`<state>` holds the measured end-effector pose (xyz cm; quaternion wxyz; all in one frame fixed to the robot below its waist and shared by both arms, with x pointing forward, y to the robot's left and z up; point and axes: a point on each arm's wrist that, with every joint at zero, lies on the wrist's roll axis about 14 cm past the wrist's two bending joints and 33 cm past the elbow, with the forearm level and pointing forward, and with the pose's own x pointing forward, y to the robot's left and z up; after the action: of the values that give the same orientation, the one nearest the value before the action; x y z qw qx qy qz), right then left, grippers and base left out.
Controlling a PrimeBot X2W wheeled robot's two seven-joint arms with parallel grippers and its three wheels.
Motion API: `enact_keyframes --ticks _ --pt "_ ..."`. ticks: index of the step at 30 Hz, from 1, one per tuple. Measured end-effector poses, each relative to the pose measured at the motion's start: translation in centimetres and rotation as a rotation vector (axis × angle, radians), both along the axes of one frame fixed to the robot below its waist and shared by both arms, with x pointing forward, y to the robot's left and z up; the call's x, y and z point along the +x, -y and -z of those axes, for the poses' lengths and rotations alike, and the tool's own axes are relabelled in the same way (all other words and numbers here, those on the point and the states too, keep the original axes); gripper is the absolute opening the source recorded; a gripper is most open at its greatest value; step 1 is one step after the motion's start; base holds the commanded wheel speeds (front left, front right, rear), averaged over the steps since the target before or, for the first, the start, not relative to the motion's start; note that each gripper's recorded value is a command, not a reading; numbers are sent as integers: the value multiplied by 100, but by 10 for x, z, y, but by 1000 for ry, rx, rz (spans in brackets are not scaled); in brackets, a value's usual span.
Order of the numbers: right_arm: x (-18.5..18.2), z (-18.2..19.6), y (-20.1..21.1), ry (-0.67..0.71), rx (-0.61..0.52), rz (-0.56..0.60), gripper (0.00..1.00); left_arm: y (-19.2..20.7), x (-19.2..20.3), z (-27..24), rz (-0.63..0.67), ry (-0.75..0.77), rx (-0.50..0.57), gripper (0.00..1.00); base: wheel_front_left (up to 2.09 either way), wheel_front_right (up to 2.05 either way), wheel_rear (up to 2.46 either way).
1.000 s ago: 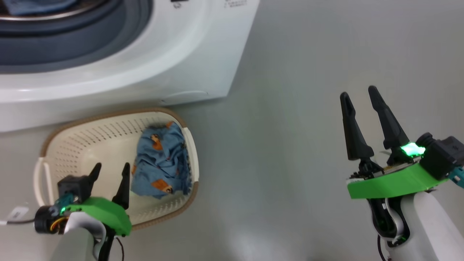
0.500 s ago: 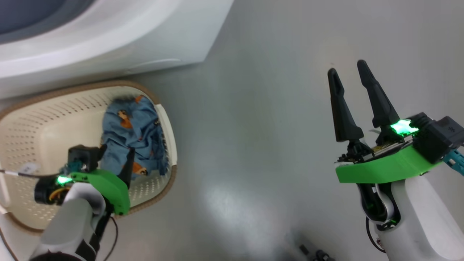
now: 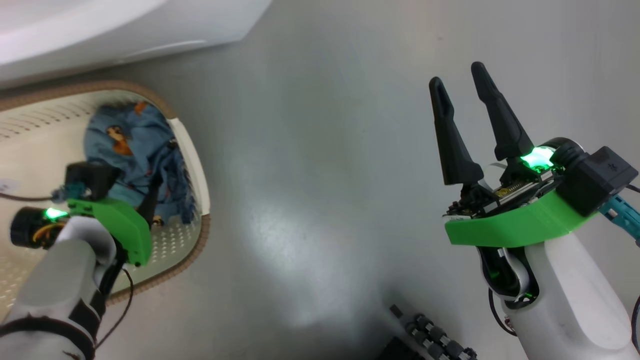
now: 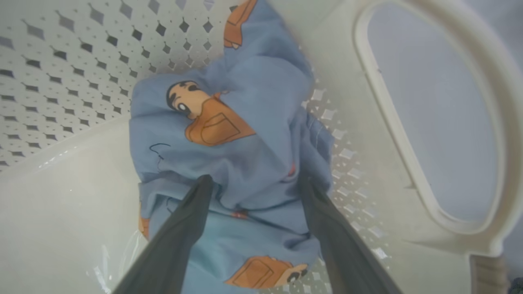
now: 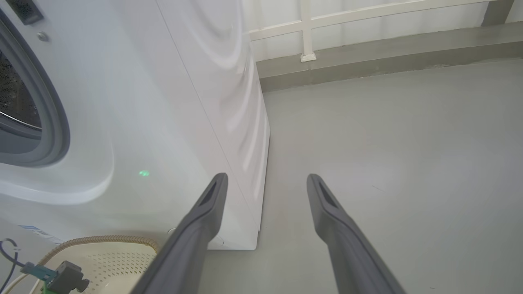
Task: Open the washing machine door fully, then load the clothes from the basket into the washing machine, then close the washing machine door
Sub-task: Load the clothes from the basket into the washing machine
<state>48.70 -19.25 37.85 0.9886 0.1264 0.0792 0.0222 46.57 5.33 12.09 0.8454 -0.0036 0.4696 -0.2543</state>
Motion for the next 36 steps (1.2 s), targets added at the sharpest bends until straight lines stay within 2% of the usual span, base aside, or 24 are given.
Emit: enact_keyframes --ticks 8,22,23,24,25,26,36 --pt "3 8 5 -14 -16 6 100 8 8 17 -12 -39 -17 100 0 0 0" --pt "3 17 3 -33 -25 0 100 -7 12 44 -9 -118 57 100 0 0 0" --pt "3 17 3 -34 -25 0 100 -7 13 45 -12 -122 58 82 0 0 0" --pt "2 17 3 -35 -27 1 100 -7 14 45 -15 -124 58 52 0 0 0" --pt "2 17 4 -35 -28 1 100 -7 14 46 -17 -130 60 40 0 0 0" --pt "2 16 4 -35 -29 2 100 -7 14 46 -21 -132 60 0 0 0 0" --pt "4 7 1 -10 -28 -7 100 -12 22 34 -85 -114 38 0 0 0 0"
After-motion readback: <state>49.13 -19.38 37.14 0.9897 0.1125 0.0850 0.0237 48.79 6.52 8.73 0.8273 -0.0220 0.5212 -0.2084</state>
